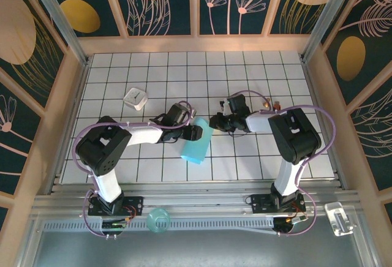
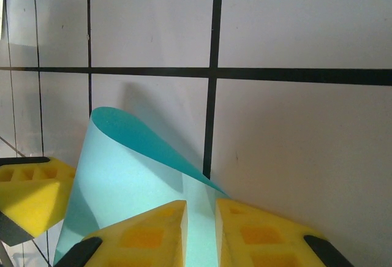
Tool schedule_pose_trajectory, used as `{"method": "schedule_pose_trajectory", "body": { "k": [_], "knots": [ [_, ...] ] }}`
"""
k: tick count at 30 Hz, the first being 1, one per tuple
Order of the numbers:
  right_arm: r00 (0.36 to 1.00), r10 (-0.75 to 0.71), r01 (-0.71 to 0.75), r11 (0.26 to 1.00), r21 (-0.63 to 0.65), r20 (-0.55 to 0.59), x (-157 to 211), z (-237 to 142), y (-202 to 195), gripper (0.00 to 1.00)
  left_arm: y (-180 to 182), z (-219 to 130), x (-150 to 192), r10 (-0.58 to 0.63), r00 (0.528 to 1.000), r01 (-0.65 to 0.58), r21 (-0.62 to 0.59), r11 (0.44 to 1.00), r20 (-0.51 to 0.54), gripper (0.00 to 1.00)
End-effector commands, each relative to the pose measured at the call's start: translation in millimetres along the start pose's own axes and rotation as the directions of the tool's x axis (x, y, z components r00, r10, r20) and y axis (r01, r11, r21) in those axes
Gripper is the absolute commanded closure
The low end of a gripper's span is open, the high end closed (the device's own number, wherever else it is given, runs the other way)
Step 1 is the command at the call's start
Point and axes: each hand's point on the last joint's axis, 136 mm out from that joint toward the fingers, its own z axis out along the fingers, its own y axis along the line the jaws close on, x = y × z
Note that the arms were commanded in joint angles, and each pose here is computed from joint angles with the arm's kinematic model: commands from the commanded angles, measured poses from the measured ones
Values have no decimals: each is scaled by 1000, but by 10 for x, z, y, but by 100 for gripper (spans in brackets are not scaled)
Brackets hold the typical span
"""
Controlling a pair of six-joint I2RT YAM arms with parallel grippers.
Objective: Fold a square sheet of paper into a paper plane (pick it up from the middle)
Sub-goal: First fold in half a square sheet of paper at the center of the table.
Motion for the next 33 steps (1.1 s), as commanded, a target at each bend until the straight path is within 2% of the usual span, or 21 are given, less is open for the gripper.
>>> {"method": "schedule_pose_trajectory", "body": {
  "k": [1,6,10,14,19,25,33],
  "knots": [
    [998,32,-23,990,142,-60,261,149,-421,81,239,-69,359,-67,989,56,-92,994,-128,33],
    [998,29,-20,989,143,-61,261,151,-420,81,98,-140,508,-96,979,96,-8,995,-178,31],
    [998,23,-14,990,142,-60,244,157,-408,81,188,-158,604,-72,976,64,-45,997,-207,39],
    [998,18,-10,990,139,-58,217,160,-390,81,144,-125,617,-67,974,65,-16,998,-218,53],
    [999,10,-3,991,131,-51,173,160,-353,81,164,-115,558,-95,979,91,-31,995,-182,64],
    [999,-1,6,993,115,-52,147,176,-299,81,205,-71,572,-160,976,156,-39,987,-149,72],
    [999,-42,43,998,55,-18,15,57,-81,77,239,-59,631,-180,972,175,-46,983,-151,76]
  ]
}}
